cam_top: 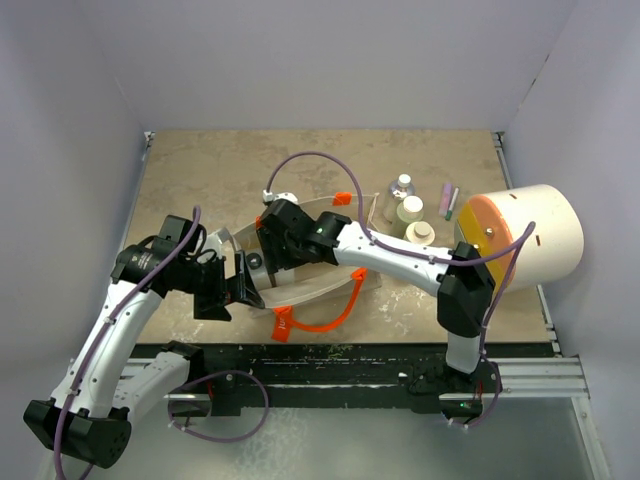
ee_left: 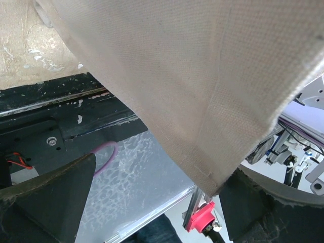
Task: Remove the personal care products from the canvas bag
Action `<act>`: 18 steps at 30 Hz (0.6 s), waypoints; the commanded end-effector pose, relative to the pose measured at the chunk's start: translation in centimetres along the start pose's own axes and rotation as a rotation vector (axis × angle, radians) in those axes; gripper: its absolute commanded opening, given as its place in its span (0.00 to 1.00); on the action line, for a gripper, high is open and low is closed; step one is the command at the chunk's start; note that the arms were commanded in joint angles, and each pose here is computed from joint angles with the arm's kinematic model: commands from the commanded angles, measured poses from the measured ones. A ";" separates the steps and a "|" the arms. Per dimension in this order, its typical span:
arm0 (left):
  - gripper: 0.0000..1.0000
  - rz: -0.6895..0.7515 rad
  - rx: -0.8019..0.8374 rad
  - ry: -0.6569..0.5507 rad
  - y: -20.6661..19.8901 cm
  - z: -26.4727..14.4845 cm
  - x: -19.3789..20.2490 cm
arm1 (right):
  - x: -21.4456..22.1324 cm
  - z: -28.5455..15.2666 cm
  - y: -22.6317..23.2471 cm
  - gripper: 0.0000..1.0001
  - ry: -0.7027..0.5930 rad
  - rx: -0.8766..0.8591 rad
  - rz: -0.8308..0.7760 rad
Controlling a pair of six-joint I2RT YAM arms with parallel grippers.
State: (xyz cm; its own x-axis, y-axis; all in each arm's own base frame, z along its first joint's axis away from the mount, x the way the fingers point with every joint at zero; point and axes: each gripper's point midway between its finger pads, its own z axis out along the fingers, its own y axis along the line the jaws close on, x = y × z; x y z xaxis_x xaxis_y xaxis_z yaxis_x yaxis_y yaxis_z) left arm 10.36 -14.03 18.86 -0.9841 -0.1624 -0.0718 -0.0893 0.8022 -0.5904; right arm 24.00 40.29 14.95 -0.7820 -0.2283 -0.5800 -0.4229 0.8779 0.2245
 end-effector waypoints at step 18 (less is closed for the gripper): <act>1.00 0.051 -0.022 -0.041 -0.1 -0.7 -0.8 | -0.4 -0.7 0.5 0.21 0.012 0.044 -0.003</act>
State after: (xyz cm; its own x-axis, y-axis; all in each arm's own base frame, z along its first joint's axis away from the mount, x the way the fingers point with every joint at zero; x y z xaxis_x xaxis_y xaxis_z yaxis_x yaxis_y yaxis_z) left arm 10.47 -13.94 18.84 -0.9842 -0.1613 -0.0731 -0.0889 0.8071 -0.5837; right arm 24.46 39.65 13.34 -0.7924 -0.2549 -0.5542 -0.3802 0.9169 0.1219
